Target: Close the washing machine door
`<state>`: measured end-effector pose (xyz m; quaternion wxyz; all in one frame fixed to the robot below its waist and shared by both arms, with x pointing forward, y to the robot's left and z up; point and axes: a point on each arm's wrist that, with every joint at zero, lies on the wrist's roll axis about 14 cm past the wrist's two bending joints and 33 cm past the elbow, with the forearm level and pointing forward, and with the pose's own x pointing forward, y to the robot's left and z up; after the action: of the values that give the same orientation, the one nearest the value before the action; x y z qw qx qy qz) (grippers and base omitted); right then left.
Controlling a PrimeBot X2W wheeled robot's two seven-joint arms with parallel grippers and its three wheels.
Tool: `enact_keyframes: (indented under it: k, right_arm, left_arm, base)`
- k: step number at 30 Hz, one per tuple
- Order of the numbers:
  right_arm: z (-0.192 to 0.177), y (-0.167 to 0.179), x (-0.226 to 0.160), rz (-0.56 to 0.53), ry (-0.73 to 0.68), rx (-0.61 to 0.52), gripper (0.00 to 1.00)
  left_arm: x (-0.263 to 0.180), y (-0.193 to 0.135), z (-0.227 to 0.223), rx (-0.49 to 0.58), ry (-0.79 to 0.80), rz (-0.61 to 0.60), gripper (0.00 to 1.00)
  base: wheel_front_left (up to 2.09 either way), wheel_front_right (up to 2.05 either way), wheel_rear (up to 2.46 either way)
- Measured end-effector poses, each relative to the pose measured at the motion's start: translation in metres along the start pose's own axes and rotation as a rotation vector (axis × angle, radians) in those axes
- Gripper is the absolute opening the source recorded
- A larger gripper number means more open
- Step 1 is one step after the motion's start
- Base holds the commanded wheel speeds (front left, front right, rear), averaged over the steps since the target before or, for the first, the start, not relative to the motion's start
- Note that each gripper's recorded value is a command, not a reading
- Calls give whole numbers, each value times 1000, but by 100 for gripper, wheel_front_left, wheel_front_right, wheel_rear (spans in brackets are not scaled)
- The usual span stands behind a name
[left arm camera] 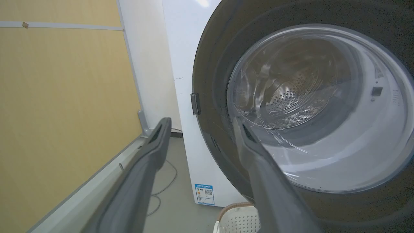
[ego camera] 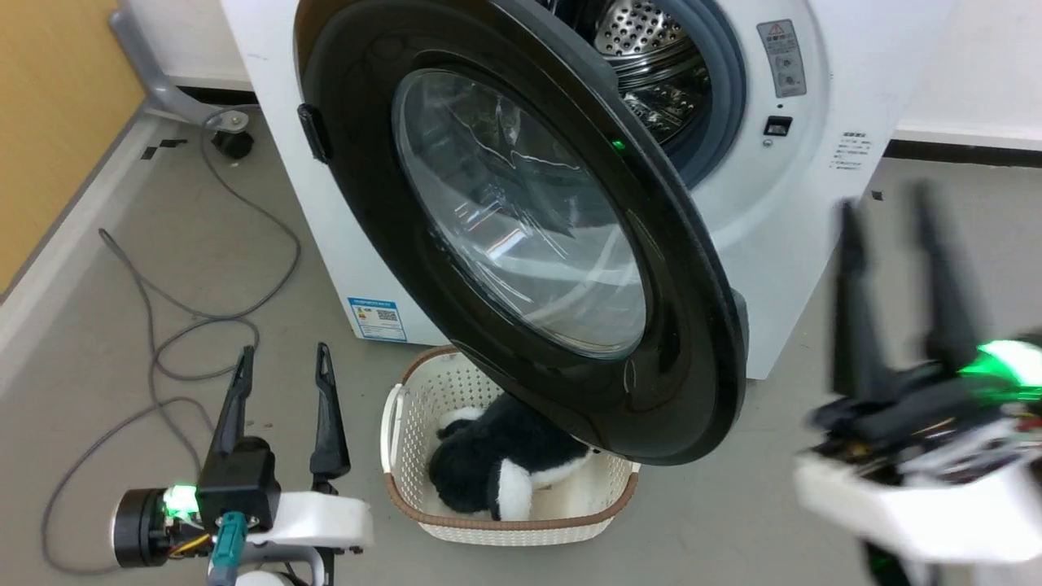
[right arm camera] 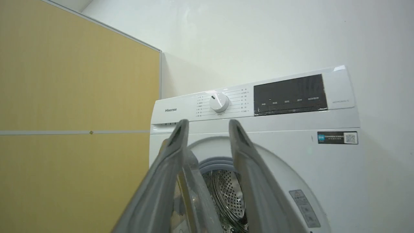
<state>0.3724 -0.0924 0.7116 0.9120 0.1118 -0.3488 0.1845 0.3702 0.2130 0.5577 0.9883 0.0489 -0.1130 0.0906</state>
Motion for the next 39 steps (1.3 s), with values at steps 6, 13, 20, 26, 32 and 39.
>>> enact_keyframes:
  k: [6, 13, 20, 26, 32, 39]
  right_arm:
    - [-20, 53, -3, 194, 63, 58, 0]
    - [-74, 88, -42, 395, 268, -14, 0]
    - [-125, 75, -85, 381, 482, -18, 0]
    - [-156, 43, -105, 298, 605, -38, 0]
    - [-178, 7, -115, 204, 681, -65, 0]
    - [-197, -26, -105, 132, 706, -101, 0]
  left_arm:
    - [-4, 4, -4, 13, 11, 10, 100]
    - [-3, 2, -6, 12, 16, 17, 100]
    - [0, -3, -10, 2, 24, 8, 100]
    - [3, -11, -17, 23, 38, -16, 100]
    - [7, -23, -24, 26, 52, -45, 100]
    - [15, -30, -31, 22, 63, -57, 100]
  base:
    - [0, 0, 0]
    - [0, 0, 0]
    - [0, 0, 0]
    - [0, 0, 0]
    - [0, 0, 0]
    - [0, 0, 0]
